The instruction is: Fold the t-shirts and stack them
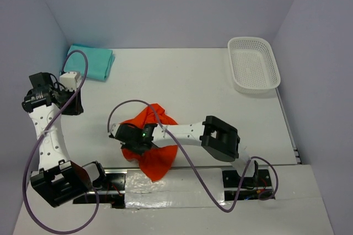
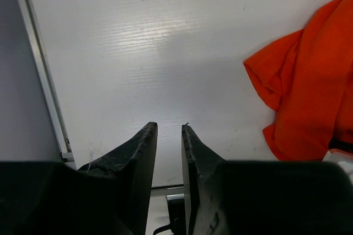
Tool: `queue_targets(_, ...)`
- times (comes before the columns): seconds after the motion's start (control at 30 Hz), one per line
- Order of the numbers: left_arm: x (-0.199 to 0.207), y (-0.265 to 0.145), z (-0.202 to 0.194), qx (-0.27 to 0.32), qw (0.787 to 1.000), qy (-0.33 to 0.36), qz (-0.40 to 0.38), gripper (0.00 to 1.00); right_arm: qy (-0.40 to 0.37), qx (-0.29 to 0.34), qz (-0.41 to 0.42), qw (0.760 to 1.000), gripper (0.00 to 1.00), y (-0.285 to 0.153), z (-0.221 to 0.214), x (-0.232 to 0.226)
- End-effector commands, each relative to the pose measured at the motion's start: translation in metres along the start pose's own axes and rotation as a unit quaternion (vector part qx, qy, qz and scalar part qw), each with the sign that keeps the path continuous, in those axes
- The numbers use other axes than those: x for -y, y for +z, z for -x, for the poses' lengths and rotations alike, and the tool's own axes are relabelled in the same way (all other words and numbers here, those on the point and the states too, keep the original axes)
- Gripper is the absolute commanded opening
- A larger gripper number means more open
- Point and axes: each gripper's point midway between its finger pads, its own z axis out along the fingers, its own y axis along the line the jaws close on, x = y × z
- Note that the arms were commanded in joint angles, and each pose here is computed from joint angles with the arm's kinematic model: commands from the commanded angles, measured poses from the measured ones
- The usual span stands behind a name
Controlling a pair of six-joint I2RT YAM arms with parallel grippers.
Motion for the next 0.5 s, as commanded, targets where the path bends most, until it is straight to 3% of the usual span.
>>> queue_targets(0.0,-0.012,-0.018,0.014,0.020,0.999,-0.010,0.043,0.37,0.009,0.078,0.036,0.996,0.00,-0.051,0.062,0.002)
queue_targets(0.1,-0.022,-0.015,0.026,0.026,0.998,-0.011,0.056,0.37,0.034,0.133,0.099,0.986,0.00,-0.110,0.115,0.015)
queue_targets(0.17,-0.031,-0.015,0.043,0.043,0.996,-0.025,0.069,0.38,0.085,0.165,0.125,0.975,0.00,-0.148,0.143,0.051)
queue_targets(0.23,-0.036,-0.012,0.077,0.068,0.997,-0.021,0.044,0.38,0.172,0.171,0.215,0.946,0.00,-0.176,0.149,0.065)
queue_targets(0.27,-0.038,-0.010,0.092,0.078,0.996,-0.014,0.033,0.38,0.227,0.177,0.222,0.931,0.00,-0.178,0.141,0.110)
queue_targets(0.33,-0.047,0.000,0.134,0.109,0.994,0.003,0.013,0.38,0.320,0.164,0.258,0.897,0.00,-0.178,0.115,0.139)
queue_targets(0.37,-0.048,0.024,0.146,0.096,0.995,0.010,-0.003,0.38,0.378,0.162,0.225,0.883,0.00,-0.174,0.094,0.184)
queue_targets(0.4,-0.048,0.014,0.181,0.126,0.991,0.036,0.001,0.38,0.417,0.141,0.210,0.873,0.00,-0.167,0.067,0.196)
queue_targets(0.47,-0.016,0.030,0.204,0.114,0.989,0.086,-0.034,0.40,0.466,0.145,0.199,0.850,0.00,-0.163,0.041,0.224)
